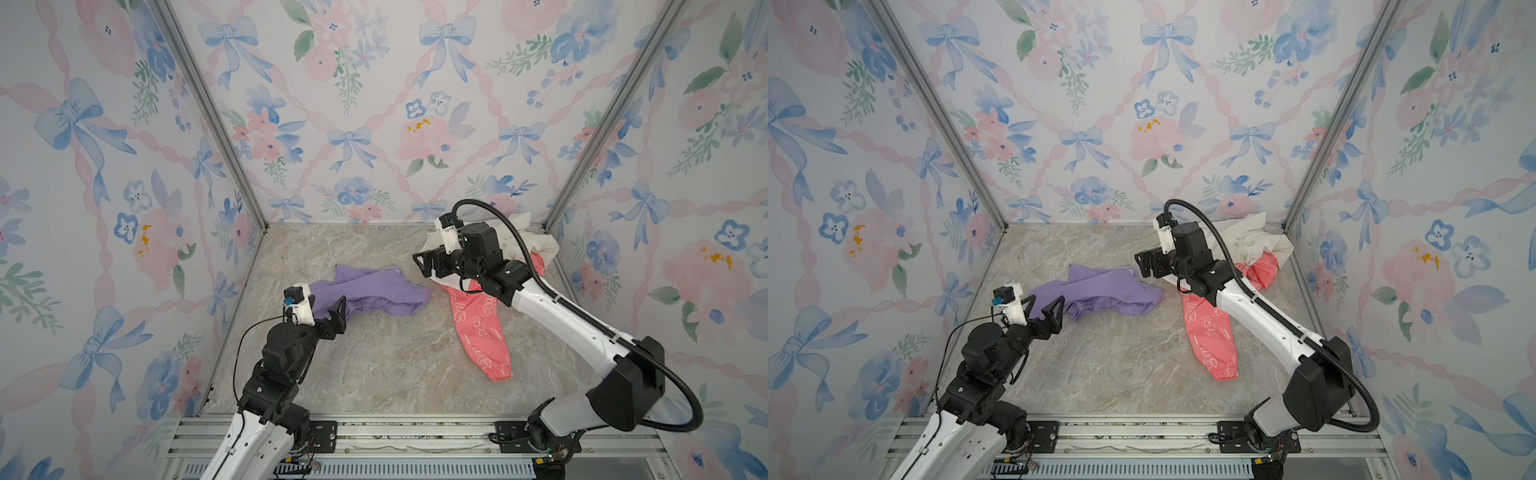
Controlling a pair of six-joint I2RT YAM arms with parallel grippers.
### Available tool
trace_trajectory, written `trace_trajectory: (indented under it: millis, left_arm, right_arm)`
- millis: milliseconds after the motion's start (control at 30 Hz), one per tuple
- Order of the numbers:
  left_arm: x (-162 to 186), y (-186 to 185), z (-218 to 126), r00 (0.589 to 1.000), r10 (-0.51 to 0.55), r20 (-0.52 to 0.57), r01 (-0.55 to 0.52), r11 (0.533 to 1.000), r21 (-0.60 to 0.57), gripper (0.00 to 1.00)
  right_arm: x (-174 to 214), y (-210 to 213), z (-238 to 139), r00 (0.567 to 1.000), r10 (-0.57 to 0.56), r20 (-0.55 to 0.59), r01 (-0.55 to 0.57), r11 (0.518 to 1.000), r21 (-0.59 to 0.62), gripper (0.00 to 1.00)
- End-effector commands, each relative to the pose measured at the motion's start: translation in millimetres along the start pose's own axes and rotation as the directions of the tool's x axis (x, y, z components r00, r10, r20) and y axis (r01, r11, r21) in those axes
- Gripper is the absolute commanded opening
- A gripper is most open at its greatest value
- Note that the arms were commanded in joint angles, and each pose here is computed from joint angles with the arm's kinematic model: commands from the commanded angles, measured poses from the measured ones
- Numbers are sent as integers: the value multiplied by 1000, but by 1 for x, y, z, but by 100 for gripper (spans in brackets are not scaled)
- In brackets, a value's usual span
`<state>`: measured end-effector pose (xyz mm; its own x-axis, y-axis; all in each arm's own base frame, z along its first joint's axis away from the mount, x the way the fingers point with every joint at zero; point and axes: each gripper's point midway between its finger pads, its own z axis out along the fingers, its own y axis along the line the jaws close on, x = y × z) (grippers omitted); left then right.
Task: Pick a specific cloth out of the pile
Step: 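Grasp the purple shirt with the left gripper while the right gripper withdraws, then drag the purple shirt with the left gripper to the far corner and release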
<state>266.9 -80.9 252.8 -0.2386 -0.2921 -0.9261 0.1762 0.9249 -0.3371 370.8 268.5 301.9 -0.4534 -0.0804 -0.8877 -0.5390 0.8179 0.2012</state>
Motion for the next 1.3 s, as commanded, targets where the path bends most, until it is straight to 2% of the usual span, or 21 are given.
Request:
trace_trajectory:
  millis: [0, 167, 233, 367, 567, 733, 900, 1000, 1133, 1233, 1267]
  left_arm:
    - [11, 7, 25, 991, -109, -74, 101, 990, -100, 90]
    - [43, -2, 65, 976, -98, -194, 58, 978, -201, 94]
    - [53, -11, 80, 970, -80, -228, 30, 976, -214, 97]
    - [66, -28, 111, 959, -106, -262, 55, 980, -193, 98]
    - [92, -29, 147, 945, -120, -305, 40, 966, -256, 98]
    - [122, -30, 172, 922, -117, -370, 9, 960, -279, 98]
    - [150, -28, 193, 898, -121, -422, -12, 954, -299, 92]
    - [161, -25, 204, 892, -119, -436, -27, 949, -315, 76]
    - [161, -16, 216, 894, -123, -430, -33, 941, -338, 36]
    - [138, -10, 221, 913, -136, -385, -8, 936, -352, 6]
    - [125, -9, 222, 922, -144, -360, 9, 936, -353, 0]
  right_arm:
    - [17, -9, -13, 999, -29, 21, 29, 999, 29, 97]
    - [35, -12, -50, 997, -68, 36, 67, 997, 28, 97]
    - [44, -10, -63, 995, -94, 38, 94, 996, 9, 97]
    - [63, -10, -81, 992, -116, 41, 116, 993, -3, 97]
    - [82, -16, -95, 993, -105, 60, 105, 994, 2, 97]
    - [82, -21, -100, 994, -92, 54, 91, 996, 8, 97]
    - [84, -23, -103, 996, -73, 51, 73, 997, 16, 97]
    - [86, -24, -107, 996, -68, 52, 67, 997, 26, 97]
    - [84, -28, -113, 996, -78, 52, 76, 996, 47, 97]
    - [82, -31, -117, 996, -77, 54, 74, 995, 61, 97]
    - [82, -32, -118, 996, -77, 55, 73, 995, 66, 97]
